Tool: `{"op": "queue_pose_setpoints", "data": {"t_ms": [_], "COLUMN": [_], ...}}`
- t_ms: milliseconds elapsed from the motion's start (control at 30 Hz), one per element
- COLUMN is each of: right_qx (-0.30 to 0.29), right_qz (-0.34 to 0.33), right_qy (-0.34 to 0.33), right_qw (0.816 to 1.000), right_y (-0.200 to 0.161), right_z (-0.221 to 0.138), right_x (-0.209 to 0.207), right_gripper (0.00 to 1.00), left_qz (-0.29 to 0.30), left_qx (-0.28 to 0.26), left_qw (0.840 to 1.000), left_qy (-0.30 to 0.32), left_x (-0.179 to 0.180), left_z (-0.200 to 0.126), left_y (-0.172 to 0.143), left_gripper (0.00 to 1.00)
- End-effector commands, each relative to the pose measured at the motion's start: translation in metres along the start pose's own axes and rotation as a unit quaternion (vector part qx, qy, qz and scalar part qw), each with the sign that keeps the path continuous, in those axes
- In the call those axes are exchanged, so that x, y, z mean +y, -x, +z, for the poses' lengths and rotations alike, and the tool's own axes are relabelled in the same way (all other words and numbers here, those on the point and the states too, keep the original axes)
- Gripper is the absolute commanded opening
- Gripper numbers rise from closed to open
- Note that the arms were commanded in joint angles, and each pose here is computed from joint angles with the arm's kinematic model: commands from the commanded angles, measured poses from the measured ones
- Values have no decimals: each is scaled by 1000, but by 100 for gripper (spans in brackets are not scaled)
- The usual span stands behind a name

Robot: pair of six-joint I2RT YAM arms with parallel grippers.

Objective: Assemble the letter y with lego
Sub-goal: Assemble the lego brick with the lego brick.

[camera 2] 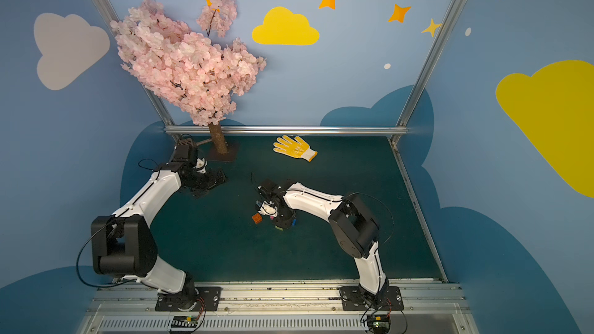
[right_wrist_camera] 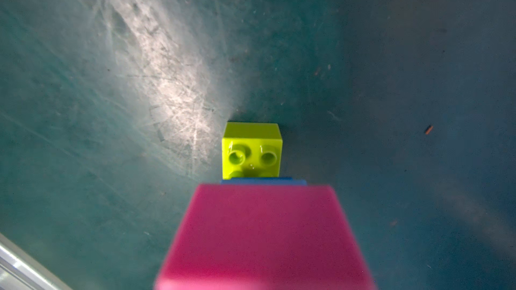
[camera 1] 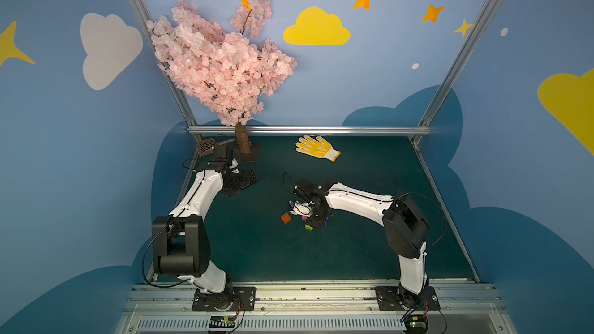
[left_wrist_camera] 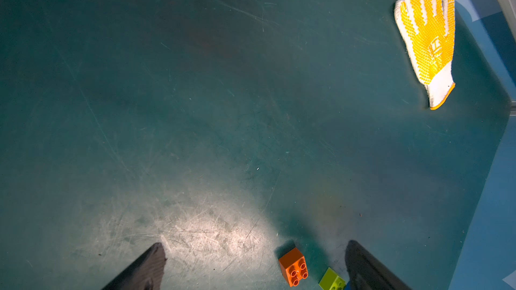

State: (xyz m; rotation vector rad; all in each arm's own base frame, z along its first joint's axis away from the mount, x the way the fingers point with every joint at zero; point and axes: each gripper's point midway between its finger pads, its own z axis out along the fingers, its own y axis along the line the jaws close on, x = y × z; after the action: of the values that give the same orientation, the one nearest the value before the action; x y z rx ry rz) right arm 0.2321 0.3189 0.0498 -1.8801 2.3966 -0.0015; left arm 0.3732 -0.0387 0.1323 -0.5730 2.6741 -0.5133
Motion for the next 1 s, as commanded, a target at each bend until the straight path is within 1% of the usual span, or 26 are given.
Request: {"op": "queue_pose_setpoints", "data": {"t_ms": [0, 367, 600, 867, 900, 967], "right_qx": [1, 7, 0, 23, 25, 28], "right_qz": [3, 11, 12, 18, 35, 40], "right_qy": [2, 5, 0, -5, -8, -10], "right_qw": [1000, 1000, 1000, 1000, 999, 999], "right_y": [5, 4, 5, 0, -1, -2], "right_z": [1, 4, 2, 8, 8, 8], "right_x": [2, 6, 8, 7, 6, 5], "right_gripper": [0, 0, 0, 0, 0, 0], "left_qz": [-4, -8, -8, -9, -9, -9], "left_qx": [7, 9, 9, 10, 9, 10], "left_qw": [1000, 1000, 1000, 1000, 1000, 1000], "left_qy": [-3, -1, -1, -1, -1, -1], "left_x": [2, 3, 4, 4, 4, 4], "left_z": [2, 3, 3, 3, 3, 3], "left_y": [-3, -3, -3, -4, -3, -4], "left_gripper": [100, 100, 100, 100, 100, 100]}}
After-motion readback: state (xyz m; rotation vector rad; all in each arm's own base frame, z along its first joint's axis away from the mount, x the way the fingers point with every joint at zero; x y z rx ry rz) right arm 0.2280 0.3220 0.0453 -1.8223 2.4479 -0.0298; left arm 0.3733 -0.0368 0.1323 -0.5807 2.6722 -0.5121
